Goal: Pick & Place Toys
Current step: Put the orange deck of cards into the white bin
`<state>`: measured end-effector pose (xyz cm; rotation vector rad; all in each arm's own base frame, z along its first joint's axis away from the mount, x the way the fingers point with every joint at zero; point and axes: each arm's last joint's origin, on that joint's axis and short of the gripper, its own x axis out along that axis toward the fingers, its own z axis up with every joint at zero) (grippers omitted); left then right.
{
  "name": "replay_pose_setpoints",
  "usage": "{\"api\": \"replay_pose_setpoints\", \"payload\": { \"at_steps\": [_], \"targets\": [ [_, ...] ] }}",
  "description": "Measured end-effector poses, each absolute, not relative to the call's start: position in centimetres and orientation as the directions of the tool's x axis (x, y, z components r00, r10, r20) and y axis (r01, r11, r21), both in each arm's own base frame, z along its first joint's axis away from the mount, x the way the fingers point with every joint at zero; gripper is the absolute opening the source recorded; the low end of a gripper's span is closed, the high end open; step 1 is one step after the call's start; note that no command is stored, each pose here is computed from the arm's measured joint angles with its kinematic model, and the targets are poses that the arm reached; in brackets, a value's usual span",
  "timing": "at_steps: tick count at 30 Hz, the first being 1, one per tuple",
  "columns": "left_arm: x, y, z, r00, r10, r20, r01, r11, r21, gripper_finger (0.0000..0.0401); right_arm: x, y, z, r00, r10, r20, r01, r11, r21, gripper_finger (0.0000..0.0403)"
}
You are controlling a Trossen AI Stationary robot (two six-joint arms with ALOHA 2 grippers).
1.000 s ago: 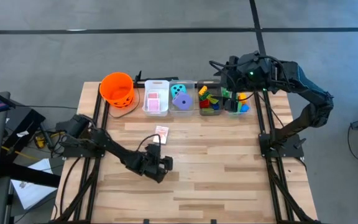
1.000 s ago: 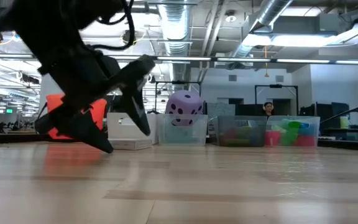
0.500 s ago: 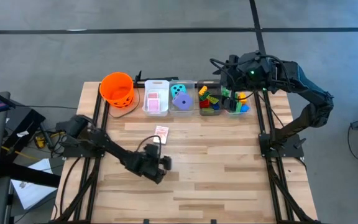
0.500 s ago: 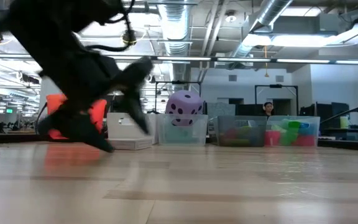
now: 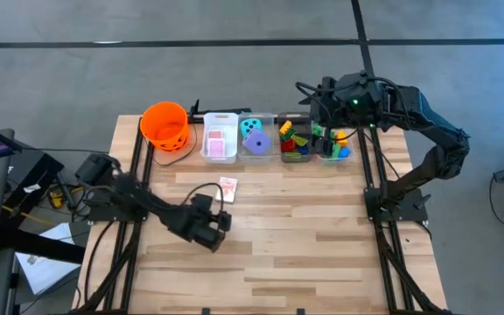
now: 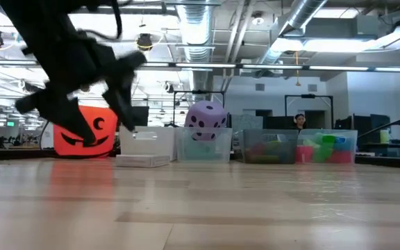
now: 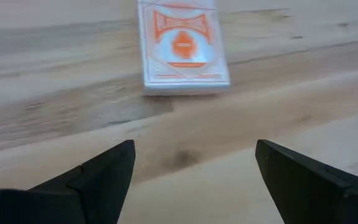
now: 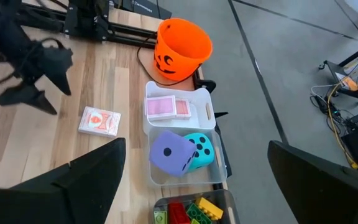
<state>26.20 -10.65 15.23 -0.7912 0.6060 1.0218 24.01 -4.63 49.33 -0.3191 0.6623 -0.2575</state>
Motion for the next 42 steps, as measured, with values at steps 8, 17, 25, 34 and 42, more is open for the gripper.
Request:
{"api": "replay_pose_setpoints", "payload": {
  "at_steps": [8,17,25,34,42],
  "targets": [
    [28.2,-11.4,10.3,0.421,0.593,-0.686,-0.906,0.316,-0.283,0.0328,24.0,-4.6,49.3,0.762,-0.332,-0.557,0.132,0.920,-0.369,0.0383],
    [29.2,-11.7,7.2,0.450,0.736,-0.506,-0.893,0.359,-0.271,0.0328,24.0,-4.6,49.4,0.763,-0.334,-0.553,0.160,0.927,-0.339,0.0383],
    [29.2,-11.7,7.5,0.455,0.721,-0.523,-0.890,0.352,-0.290,0.0328,24.0,-4.6,49.4,0.763,-0.336,-0.553,0.164,0.927,-0.336,0.0383],
    [29.4,-11.3,7.8,0.445,0.702,-0.556,-0.895,0.340,-0.287,0.0329,24.1,-4.6,49.4,0.763,-0.334,-0.554,0.188,0.934,-0.305,0.0383],
    [29.5,-11.3,7.8,0.437,0.669,-0.602,-0.899,0.329,-0.288,0.0355,23.8,-4.5,49.0,0.741,-0.326,-0.587,0.173,0.937,-0.303,0.0383]
  ]
}}
